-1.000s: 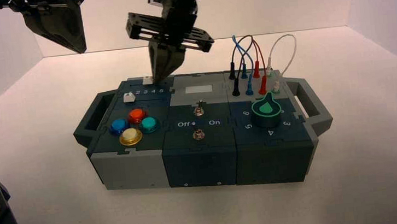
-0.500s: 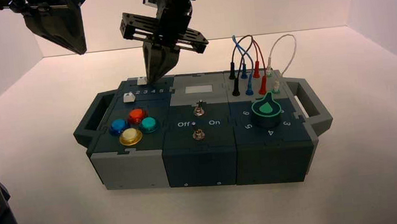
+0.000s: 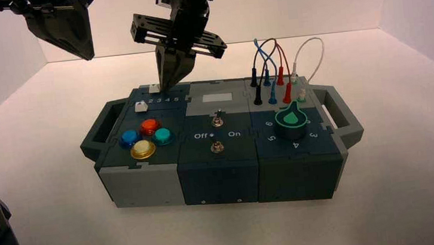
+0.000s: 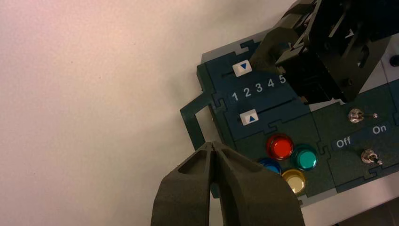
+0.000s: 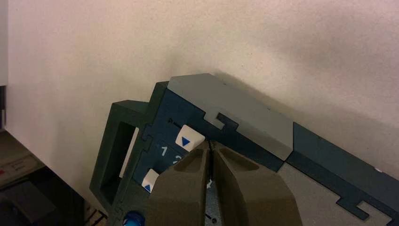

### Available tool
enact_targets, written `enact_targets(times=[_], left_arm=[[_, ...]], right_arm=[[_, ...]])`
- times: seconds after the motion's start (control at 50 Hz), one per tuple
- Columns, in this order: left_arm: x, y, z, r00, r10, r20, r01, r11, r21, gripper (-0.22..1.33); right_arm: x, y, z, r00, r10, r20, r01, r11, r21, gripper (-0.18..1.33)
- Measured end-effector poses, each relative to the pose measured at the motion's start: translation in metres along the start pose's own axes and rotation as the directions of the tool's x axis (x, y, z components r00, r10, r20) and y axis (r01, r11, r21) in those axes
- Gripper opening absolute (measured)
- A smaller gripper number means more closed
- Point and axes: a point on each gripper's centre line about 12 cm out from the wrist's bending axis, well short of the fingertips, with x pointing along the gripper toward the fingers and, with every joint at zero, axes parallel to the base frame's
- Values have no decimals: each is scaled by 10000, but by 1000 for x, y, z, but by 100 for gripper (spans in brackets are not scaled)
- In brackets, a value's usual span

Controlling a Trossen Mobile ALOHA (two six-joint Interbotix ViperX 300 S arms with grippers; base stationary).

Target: Move the top slider to position 2.

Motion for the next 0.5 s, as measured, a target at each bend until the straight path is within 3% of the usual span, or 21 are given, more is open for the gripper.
enact_targets(times=[0.5], left_arm=[[3,0,-1,9999,-6,-169,6,10000,-27,-16]], right_arm=[[1,0,0,10000,31,-11,-30,10000,72,-14]])
